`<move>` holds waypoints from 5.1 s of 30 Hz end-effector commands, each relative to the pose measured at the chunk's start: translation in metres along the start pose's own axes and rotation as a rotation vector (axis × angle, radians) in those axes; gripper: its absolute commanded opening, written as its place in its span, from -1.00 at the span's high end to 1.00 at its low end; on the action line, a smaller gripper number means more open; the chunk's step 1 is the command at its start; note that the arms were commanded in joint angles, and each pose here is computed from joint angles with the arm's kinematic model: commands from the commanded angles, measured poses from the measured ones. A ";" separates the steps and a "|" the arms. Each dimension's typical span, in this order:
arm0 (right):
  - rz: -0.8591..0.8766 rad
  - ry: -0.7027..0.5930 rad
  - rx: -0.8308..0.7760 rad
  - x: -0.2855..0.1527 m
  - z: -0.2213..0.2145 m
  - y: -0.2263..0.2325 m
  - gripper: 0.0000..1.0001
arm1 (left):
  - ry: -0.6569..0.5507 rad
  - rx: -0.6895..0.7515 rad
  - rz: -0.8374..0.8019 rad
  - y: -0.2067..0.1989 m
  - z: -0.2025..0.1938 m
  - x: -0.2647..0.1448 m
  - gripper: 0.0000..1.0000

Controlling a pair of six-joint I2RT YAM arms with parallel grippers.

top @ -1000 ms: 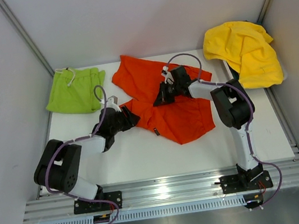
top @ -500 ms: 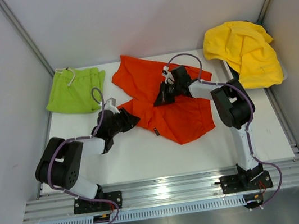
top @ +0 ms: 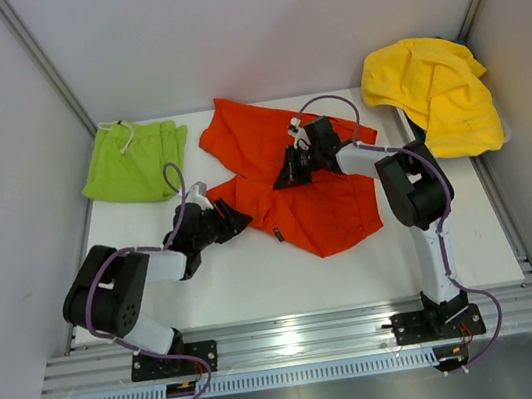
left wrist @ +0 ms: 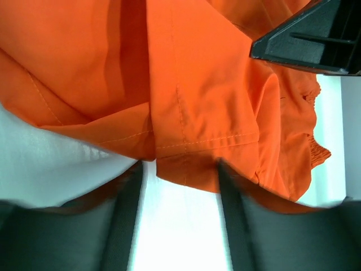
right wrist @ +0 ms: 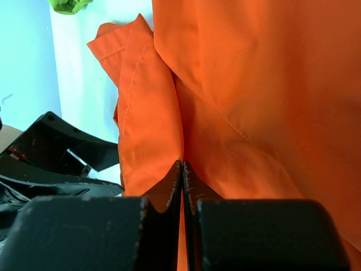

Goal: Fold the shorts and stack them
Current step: Flatten the shorts out, then fold the shorts

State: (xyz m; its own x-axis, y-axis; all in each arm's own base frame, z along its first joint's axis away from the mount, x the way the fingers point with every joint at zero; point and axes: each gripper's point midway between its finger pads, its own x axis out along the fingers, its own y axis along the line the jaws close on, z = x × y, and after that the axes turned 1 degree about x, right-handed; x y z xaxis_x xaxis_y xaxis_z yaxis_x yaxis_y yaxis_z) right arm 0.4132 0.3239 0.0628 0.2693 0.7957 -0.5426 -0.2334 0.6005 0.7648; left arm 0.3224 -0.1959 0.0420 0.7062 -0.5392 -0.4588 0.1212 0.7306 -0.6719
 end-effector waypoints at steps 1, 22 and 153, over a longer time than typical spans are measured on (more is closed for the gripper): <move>0.043 -0.040 -0.035 -0.007 0.019 0.019 0.94 | -0.058 0.017 -0.063 -0.015 0.017 0.001 -0.02; 0.023 -0.028 -0.055 -0.010 0.014 0.018 0.74 | -0.164 0.093 -0.092 -0.038 0.054 -0.009 1.00; -0.907 -0.585 0.720 -0.367 -0.131 -0.061 1.00 | -0.391 0.244 -0.091 -0.104 0.067 -0.244 1.00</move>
State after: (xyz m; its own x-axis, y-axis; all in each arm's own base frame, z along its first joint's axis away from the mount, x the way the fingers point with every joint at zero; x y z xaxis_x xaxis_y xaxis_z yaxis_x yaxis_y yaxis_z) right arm 0.2095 0.0212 0.1760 0.5110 -0.0539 -0.8579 0.7066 0.5946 0.3836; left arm 0.1841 -0.1158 0.2573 0.8795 -0.4529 -0.1459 0.3152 0.7843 -0.5343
